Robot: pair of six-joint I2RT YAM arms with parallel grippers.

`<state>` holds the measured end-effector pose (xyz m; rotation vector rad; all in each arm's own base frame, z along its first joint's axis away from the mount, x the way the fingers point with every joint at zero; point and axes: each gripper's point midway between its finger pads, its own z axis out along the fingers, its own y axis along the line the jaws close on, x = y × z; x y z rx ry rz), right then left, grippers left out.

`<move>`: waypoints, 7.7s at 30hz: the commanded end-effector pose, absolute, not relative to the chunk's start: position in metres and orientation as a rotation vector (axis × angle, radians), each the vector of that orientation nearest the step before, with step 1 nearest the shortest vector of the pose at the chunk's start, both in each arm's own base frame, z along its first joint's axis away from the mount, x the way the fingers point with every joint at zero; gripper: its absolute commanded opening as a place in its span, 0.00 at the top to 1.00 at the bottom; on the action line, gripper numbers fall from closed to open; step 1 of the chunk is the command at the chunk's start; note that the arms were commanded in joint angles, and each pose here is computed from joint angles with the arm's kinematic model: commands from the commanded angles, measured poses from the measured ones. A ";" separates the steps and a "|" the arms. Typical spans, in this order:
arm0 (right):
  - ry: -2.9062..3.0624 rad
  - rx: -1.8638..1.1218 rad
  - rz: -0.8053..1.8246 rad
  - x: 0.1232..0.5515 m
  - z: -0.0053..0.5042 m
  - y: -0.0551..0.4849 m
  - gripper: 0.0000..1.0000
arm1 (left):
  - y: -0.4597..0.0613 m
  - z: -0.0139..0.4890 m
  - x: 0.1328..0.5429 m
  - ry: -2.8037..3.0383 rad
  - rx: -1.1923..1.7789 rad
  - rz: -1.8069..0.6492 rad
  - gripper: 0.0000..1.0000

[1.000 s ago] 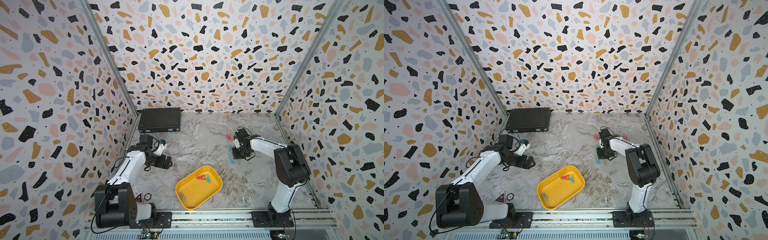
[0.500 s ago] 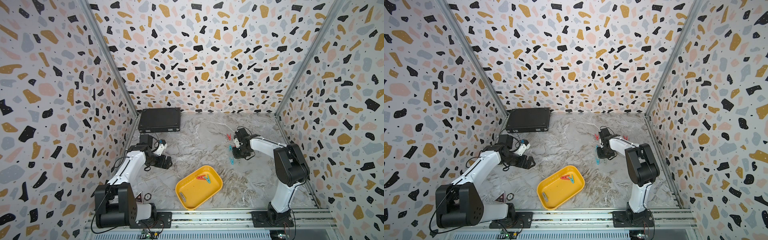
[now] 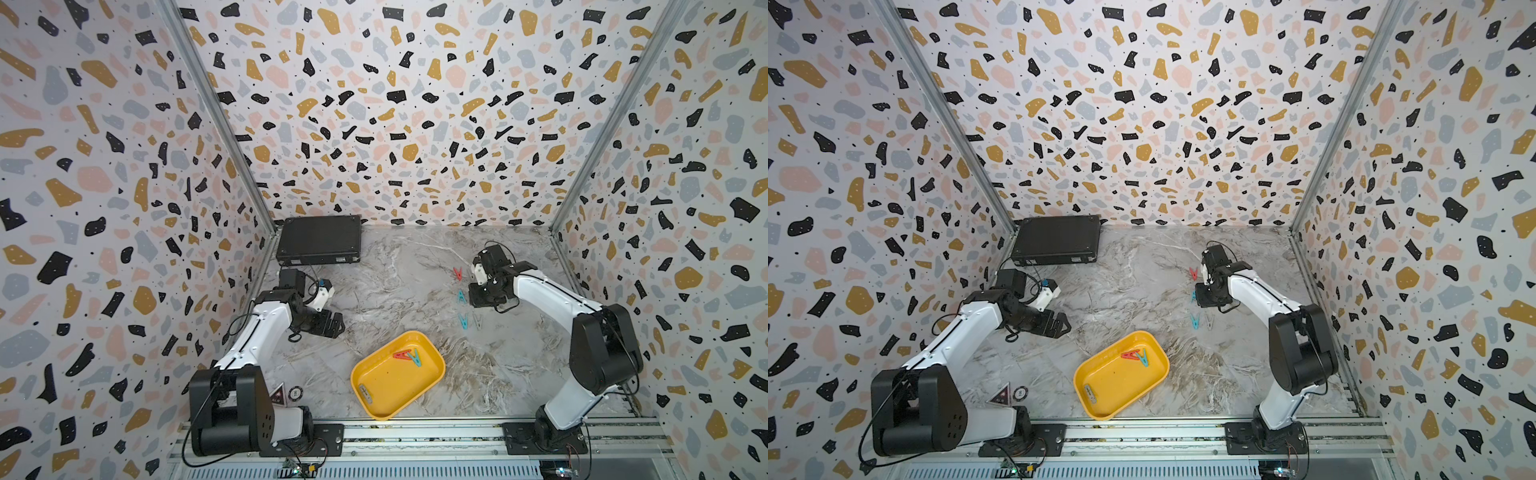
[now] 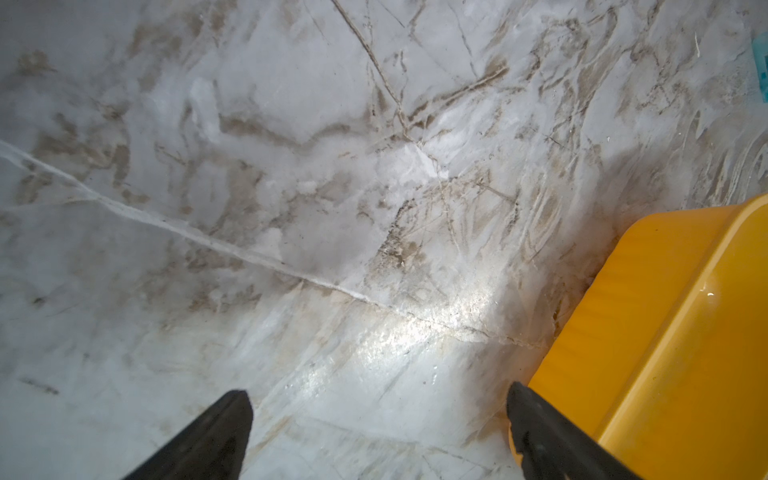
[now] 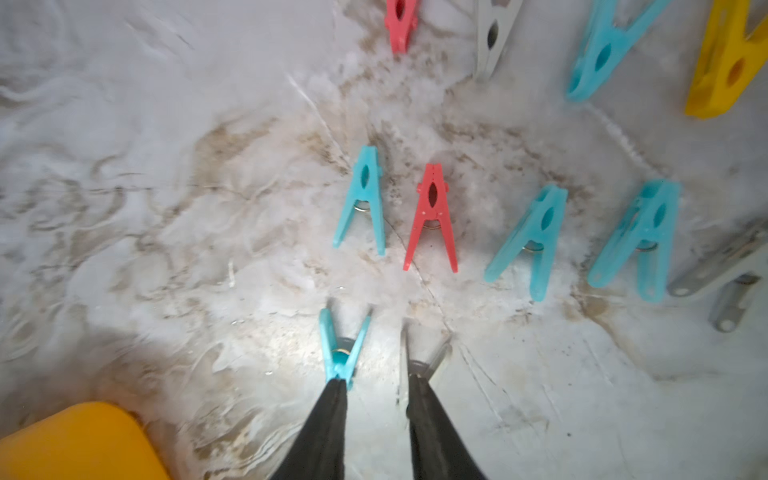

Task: Take the clothespins out of the storage box
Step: Place the clothespin at the center of the board, then pick up the clothespin from the storage box, then place the clothespin at the center of the board, then pick up the clothespin from the storage box.

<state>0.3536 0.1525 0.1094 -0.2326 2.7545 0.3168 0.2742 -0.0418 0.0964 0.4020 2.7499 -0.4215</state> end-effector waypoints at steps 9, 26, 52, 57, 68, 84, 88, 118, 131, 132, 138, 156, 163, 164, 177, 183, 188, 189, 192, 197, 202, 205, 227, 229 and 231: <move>2.624 -0.542 0.493 0.271 0.191 0.223 0.63 | -0.027 0.097 0.278 2.741 0.339 -0.360 0.00; 2.675 -0.948 0.404 0.192 0.123 0.315 0.59 | -0.016 0.098 0.279 2.734 0.282 -0.338 0.00; 2.777 -1.062 0.168 0.191 0.038 0.335 0.60 | -0.016 0.097 0.278 2.739 0.284 -0.345 0.00; 2.790 -1.060 0.158 0.191 0.029 0.336 0.60 | -0.016 0.097 0.279 2.735 0.283 -0.343 0.00; 2.766 -1.030 0.161 0.193 0.041 0.332 0.79 | -0.016 0.097 0.279 2.734 0.287 -0.342 0.00; 2.665 -1.011 0.231 0.193 0.104 0.326 0.85 | -0.016 0.097 0.278 2.741 0.282 -0.343 0.00; 2.606 -0.984 0.282 0.195 0.126 0.325 0.85 | -0.016 0.097 0.278 2.741 0.285 -0.343 0.00; 2.850 -0.315 0.051 0.267 0.102 0.118 0.87 | -0.018 0.096 0.277 2.745 0.287 -0.363 0.00; 2.960 -0.141 0.068 0.297 0.064 0.084 0.87 | -0.018 0.097 0.277 2.742 0.289 -0.361 0.00; 2.965 -0.140 0.066 0.299 0.061 0.085 0.87 | -0.018 0.097 0.277 2.742 0.289 -0.361 0.00; 2.986 -0.109 0.094 0.305 0.042 0.090 0.86 | -0.018 0.098 0.277 2.740 0.288 -0.363 0.00; 3.018 -0.070 0.019 0.308 0.020 0.082 0.78 | -0.018 0.098 0.277 2.740 0.289 -0.363 0.00; 3.002 -0.069 0.050 0.308 0.028 0.085 0.70 | -0.018 0.098 0.277 2.739 0.289 -0.365 0.00; 3.000 -0.070 0.052 0.308 0.030 0.085 0.69 | -0.019 0.097 0.277 2.741 0.290 -0.366 0.00; 2.901 -0.062 0.144 0.306 0.097 0.091 0.62 | -0.018 0.098 0.277 2.737 0.290 -0.364 0.00; 2.777 -0.103 0.375 0.298 0.154 0.114 0.58 | -0.018 0.100 0.277 2.732 0.292 -0.358 0.00; 2.717 -0.193 0.554 0.281 0.188 0.147 0.58 | -0.016 0.105 0.278 2.705 0.288 -0.334 0.00; 2.710 -0.221 0.564 0.277 0.191 0.154 0.58 | -0.016 0.105 0.279 2.705 0.287 -0.332 0.00; 2.688 -0.320 0.581 0.263 0.200 0.178 0.58 | -0.014 0.101 0.278 2.725 0.280 -0.326 0.00; 2.677 -0.451 0.618 0.241 0.197 0.220 0.58 | -0.013 0.101 0.278 2.731 0.272 -0.325 0.00; 2.666 -0.637 0.616 0.220 0.182 0.267 0.57 | -0.011 0.103 0.279 2.721 0.262 -0.312 0.00; 2.635 -0.809 0.624 0.206 0.171 0.294 0.58 | -0.010 0.103 0.279 2.722 0.261 -0.310 0.00; 2.476 -1.531 0.443 0.189 0.080 0.367 0.61 | -0.004 0.101 0.278 2.727 0.229 -0.304 0.00; 2.473 -1.540 0.421 0.193 0.075 0.367 0.61 | -0.004 0.101 0.278 2.726 0.229 -0.308 0.00; 2.469 -1.547 0.392 0.196 0.072 0.367 0.62 | -0.004 0.101 0.278 2.727 0.227 -0.311 0.00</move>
